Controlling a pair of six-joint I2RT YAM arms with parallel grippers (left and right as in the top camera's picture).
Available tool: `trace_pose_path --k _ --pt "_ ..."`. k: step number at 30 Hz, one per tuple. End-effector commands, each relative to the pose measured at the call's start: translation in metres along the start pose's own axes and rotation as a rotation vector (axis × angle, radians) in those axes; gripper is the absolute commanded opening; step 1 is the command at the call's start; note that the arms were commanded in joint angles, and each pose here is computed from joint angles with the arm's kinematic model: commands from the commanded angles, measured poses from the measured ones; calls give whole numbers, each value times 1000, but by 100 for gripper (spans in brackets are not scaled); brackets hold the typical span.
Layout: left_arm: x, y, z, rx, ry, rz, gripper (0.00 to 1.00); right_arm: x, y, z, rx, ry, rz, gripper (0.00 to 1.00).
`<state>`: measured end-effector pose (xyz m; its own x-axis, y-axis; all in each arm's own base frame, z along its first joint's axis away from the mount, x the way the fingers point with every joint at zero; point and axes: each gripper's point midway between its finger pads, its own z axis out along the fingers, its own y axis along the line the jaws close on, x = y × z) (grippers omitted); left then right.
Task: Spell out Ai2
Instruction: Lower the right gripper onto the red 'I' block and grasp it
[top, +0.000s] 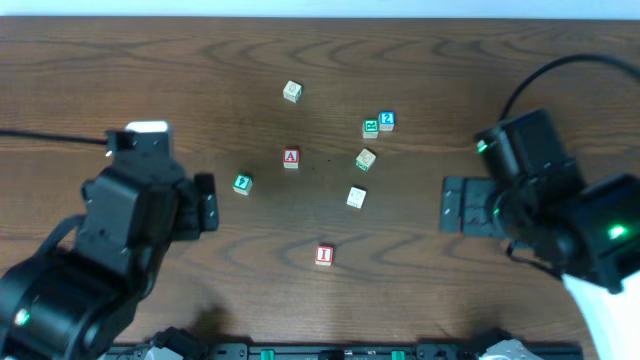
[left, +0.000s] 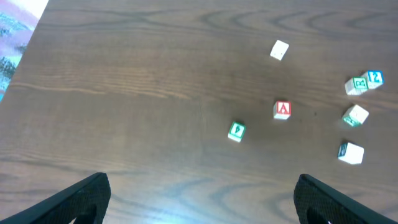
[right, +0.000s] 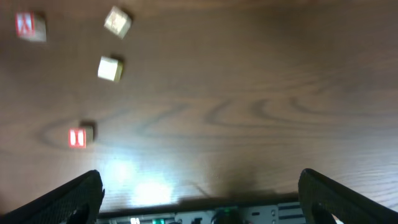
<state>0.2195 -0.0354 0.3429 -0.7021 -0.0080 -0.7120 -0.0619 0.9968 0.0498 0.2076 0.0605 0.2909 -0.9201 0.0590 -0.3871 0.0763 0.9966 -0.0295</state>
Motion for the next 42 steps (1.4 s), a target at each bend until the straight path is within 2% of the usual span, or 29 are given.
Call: trace_pose_path --k 1,4,9,14,18,22,28,32,42 --pt "5 -7 -2 45 39 13 95 25 21 21 -56 78 -77 99" --pt "11 -8 -6 65 62 14 95 47 45 48 -102 124 -99 99" --pt "21 -2 -7 39 100 24 95 83 82 81 -149 194 -19 99" --pt "25 0 -8 31 119 32 96 111 125 103 -222 191 40 99" --pt "25 0 -8 31 118 32 95 124 133 123 -143 197 138 97" --pt "25 0 -8 31 118 32 95 139 145 150 -56 288 196 92" --pt "25 0 -8 31 119 32 95 148 177 192 -44 343 183 92" --pt "25 0 -8 31 117 32 95 144 198 205 -107 332 125 91" --pt "25 0 -8 31 118 32 95 142 204 215 -122 338 116 81"
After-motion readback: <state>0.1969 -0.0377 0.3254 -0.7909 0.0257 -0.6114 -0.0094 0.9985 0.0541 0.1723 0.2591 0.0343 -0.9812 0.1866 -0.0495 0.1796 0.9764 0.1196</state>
